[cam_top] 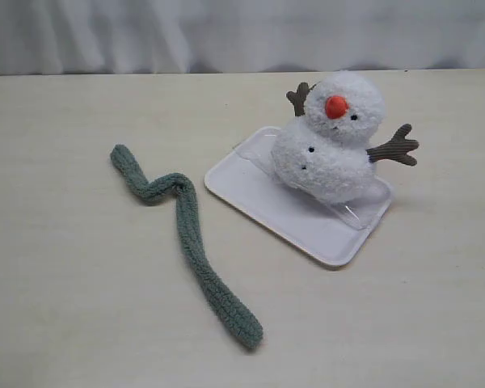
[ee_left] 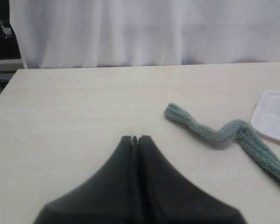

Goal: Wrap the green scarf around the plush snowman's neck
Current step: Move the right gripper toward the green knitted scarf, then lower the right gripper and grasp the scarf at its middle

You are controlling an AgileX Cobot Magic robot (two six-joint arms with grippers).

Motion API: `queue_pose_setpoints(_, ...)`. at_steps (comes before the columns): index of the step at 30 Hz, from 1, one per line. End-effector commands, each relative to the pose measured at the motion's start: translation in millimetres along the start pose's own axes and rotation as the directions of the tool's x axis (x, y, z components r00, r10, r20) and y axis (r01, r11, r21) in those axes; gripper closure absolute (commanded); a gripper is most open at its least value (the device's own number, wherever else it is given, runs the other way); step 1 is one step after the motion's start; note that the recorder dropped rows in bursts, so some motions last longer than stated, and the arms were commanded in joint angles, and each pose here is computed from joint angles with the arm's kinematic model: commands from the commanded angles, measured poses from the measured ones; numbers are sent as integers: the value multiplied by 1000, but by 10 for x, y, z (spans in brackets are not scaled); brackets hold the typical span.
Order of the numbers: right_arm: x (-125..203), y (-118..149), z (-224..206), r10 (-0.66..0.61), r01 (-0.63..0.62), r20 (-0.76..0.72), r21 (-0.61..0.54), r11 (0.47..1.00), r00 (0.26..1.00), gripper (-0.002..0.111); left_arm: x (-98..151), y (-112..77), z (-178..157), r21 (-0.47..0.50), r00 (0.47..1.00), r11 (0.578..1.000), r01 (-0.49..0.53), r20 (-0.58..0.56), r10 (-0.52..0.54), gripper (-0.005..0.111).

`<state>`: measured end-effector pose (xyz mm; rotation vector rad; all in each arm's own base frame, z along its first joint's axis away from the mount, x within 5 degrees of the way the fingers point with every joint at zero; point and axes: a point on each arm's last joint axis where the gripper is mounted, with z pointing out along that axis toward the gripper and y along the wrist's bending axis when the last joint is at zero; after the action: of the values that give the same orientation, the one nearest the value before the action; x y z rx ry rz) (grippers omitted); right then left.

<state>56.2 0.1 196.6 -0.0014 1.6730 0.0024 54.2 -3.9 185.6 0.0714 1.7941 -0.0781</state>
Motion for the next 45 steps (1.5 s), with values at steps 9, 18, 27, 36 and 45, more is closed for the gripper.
queue_pose_setpoints(9, -1006, 22, -236, 372, -323, 408, -186, 928, 834, 101, -2, -2, 1, 2, 1000, 1000, 7, 9, -7, 107)
queue_pose_setpoints(18, -1717, 160, 206, 43, -62, -129, -146, 987, 991, 45, -2, -2, 1, 2, 1000, 1000, 7, 9, -7, 107)
queue_pose_setpoints(27, -1337, 1224, 1167, -501, 165, -540, -552, 818, 676, 45, -2, -2, 1, 2, 1000, 1000, 7, 9, -7, 107)
queue_pose_setpoints(36, -520, 2479, 1792, -644, 61, -595, -710, 701, 481, 45, -2, -2, 1, 2, 1000, 1000, 7, 9, -7, 107)
queue_pose_setpoints(45, 60, 2870, 2034, -678, 44, -618, -725, 687, 398, 45, -2, -2, 1, 2, 1000, 1000, 7, 9, -7, 107)
